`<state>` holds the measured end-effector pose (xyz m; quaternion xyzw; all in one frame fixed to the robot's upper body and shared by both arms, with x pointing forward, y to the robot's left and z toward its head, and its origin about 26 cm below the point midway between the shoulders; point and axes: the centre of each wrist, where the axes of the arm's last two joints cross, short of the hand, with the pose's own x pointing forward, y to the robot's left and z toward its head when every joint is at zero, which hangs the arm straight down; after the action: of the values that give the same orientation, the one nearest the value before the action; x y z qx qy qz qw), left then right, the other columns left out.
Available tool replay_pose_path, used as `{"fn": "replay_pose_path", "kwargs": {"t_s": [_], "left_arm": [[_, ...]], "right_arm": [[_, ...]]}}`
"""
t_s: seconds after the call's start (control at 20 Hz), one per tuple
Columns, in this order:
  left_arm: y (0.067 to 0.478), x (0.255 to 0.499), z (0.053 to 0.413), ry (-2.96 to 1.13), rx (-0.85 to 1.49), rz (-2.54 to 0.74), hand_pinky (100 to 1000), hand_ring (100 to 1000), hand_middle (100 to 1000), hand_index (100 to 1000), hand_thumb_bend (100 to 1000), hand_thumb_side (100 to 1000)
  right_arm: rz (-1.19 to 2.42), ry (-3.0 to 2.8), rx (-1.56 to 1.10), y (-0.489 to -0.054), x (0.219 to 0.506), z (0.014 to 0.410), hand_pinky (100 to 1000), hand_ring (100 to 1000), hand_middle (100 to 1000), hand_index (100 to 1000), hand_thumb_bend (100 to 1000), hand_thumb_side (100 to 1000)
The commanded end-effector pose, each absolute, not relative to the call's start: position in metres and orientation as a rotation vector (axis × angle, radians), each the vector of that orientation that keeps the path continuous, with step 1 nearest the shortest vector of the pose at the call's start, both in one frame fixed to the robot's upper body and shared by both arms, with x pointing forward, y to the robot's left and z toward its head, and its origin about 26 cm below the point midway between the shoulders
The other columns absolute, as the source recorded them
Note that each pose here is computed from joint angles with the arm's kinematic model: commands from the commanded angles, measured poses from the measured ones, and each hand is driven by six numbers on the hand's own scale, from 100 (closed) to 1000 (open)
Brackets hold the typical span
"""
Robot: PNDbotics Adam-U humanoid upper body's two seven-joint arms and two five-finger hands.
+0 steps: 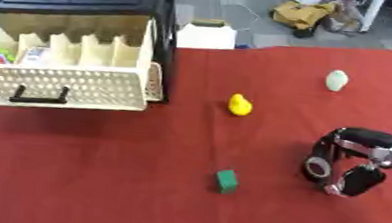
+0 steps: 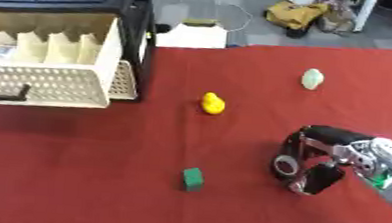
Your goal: Pick up objects from table and place into drawer.
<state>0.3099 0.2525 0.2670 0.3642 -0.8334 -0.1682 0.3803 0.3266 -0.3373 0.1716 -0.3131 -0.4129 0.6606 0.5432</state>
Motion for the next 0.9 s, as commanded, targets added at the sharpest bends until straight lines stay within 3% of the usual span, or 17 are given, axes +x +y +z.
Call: {"fn": "replay_pose_path", "kwargs": {"t_s": [0.05, 0.9], "left_arm": [[0.2552, 0.3073, 0.2758, -2.156, 0.945, -0.414, 100, 100, 100, 708, 308, 1000], [0.2556, 0.3073, 0.2761, -2.158, 0.949, -0.406, 100, 100, 100, 706, 297, 1000]], "right_arm": [[1.564, -0.981, -0.779, -0.3407, 0.3285, 0.1795, 666, 681, 655, 807, 416, 302], [1.567, -0.973, -0.771, -0.3403, 0.3313, 0.1769, 654, 671, 600, 773, 419, 287]]}}
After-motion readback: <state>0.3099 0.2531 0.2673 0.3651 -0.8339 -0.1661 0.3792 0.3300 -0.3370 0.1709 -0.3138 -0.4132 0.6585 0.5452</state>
